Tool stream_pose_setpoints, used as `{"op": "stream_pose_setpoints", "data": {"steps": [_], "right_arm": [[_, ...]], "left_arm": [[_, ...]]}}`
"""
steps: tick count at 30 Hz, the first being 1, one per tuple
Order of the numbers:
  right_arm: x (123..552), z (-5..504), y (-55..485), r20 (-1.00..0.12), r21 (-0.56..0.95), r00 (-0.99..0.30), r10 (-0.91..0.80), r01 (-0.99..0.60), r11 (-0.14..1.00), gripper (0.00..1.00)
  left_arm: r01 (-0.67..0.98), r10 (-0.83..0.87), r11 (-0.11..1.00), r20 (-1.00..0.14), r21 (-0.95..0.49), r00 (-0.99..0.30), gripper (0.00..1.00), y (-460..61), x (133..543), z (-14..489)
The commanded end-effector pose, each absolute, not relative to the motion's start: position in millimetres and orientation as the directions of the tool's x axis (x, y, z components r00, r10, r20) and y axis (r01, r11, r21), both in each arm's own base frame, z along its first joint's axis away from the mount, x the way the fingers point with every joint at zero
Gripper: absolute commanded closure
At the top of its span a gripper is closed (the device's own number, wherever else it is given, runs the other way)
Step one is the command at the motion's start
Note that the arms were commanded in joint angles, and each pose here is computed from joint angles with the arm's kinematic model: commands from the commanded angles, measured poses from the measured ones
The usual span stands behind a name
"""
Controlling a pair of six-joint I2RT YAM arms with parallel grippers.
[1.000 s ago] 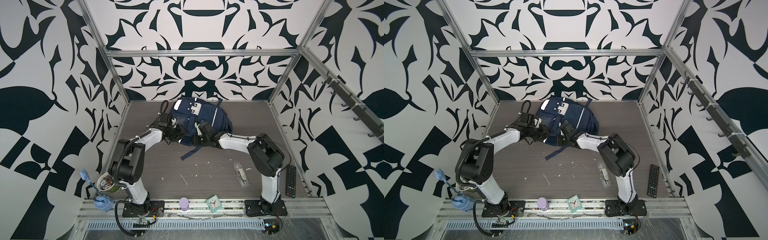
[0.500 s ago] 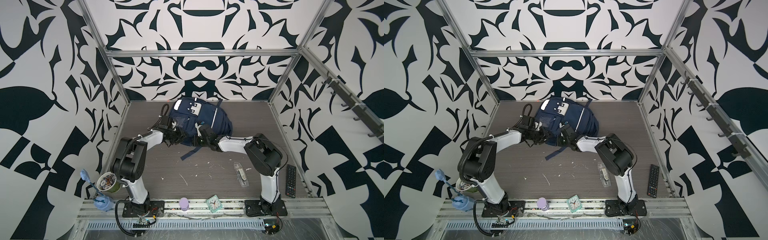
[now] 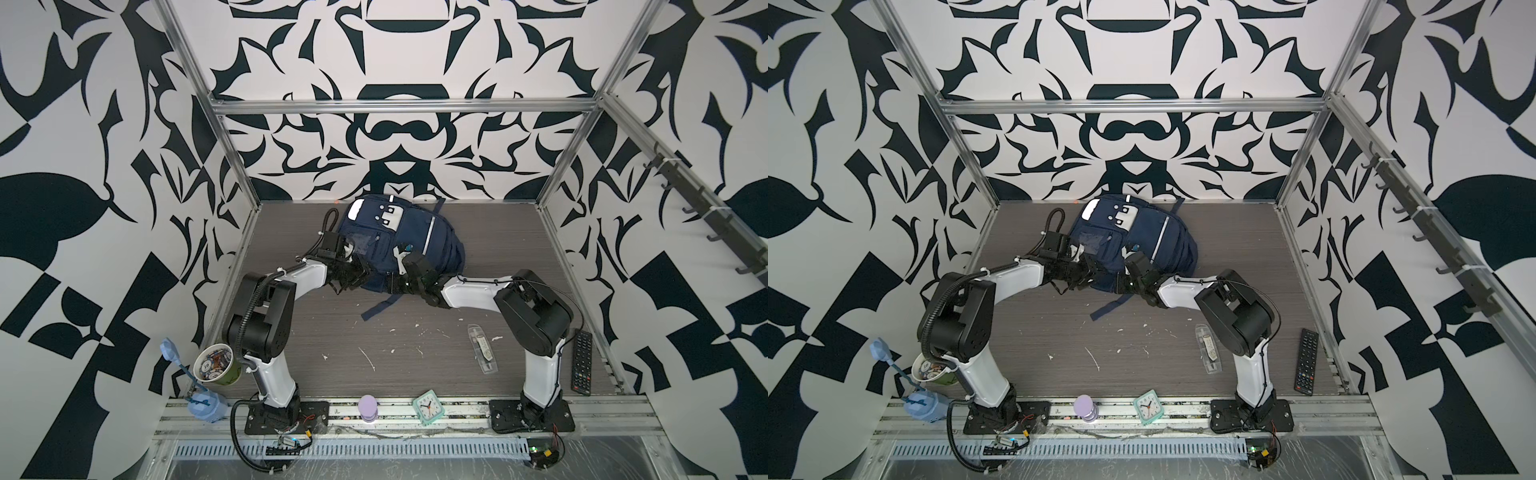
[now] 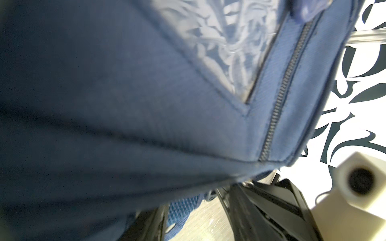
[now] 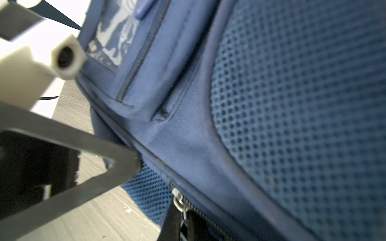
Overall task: Pack books, pencil case, and school supplies into a backpack
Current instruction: Zip the student bag at the top-center of the table.
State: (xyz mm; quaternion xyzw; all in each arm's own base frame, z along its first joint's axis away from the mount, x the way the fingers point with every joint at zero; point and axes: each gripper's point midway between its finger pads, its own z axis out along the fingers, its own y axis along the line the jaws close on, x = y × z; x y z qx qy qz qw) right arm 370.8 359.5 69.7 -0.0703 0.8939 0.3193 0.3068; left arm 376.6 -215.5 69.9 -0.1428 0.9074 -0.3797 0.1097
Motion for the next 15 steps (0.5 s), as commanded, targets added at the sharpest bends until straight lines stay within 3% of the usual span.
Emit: {"op": "stream_pose_setpoints", "data": {"steps": [1, 15], "right_arm": [[364, 92, 360, -0.603, 0.537, -0.795, 0.061, -0.348, 0.769, 0.94], [349, 91, 358, -0.519, 0.484, -0.852, -0.069, -0.360, 0.798, 0.98]], "left_arm": [[-0.184, -0.357, 0.676, -0.098, -0.714, -0.929, 0.50, -213, 387, 68], [-0.133, -0.351, 0.645, -0.138, -0.753, -0.926, 0.52, -221, 398, 86]]}}
